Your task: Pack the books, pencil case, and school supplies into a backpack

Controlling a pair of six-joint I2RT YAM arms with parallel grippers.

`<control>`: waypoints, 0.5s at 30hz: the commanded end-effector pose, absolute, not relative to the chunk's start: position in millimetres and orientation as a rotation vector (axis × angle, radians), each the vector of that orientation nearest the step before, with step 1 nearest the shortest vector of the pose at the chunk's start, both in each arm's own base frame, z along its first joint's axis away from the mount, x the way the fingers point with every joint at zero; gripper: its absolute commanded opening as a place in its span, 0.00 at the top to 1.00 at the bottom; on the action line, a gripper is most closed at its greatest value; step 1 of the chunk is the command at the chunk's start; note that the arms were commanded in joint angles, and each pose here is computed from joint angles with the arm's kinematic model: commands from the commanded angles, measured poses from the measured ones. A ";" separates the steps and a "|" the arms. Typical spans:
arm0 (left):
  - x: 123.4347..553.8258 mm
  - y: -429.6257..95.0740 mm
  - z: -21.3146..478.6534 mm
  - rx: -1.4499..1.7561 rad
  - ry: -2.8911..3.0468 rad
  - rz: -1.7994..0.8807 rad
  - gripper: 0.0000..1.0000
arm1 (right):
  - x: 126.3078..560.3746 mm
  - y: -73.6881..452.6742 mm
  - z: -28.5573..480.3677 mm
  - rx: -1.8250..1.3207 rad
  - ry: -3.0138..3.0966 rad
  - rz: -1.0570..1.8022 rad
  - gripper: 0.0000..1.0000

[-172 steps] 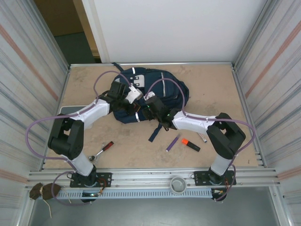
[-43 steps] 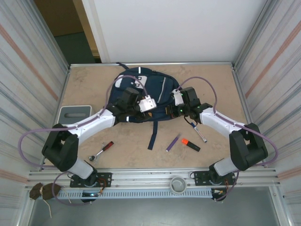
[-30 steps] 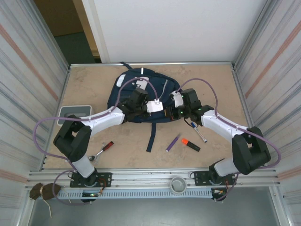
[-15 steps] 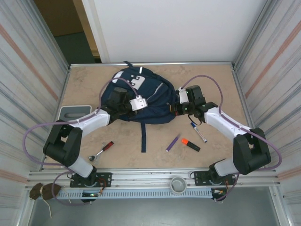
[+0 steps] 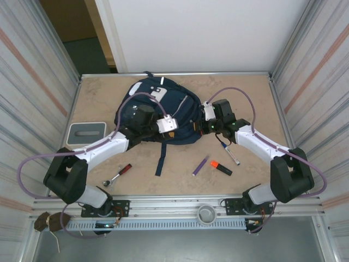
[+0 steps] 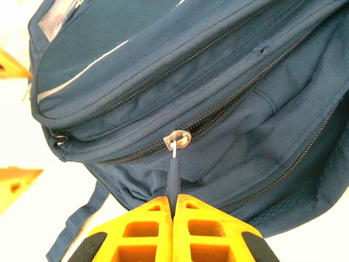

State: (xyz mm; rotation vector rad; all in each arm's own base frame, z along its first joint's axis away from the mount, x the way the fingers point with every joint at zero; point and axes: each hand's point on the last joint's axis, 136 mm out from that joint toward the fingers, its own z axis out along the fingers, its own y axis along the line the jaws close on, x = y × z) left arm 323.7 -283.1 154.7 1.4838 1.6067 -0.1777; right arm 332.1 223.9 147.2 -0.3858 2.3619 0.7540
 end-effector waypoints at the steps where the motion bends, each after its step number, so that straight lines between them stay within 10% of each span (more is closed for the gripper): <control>1: 338.1 -289.9 155.9 1.518 1.603 -0.078 0.32 | 332.8 235.9 159.3 -0.395 2.305 0.836 1.00; 7: 352.8 -307.5 137.3 1.568 1.631 -0.083 0.41 | 335.0 240.5 154.1 -0.370 2.291 0.928 1.00; 15: 338.2 -318.8 130.4 1.591 1.646 -0.282 0.89 | 346.5 246.2 131.0 -0.376 2.278 0.996 0.96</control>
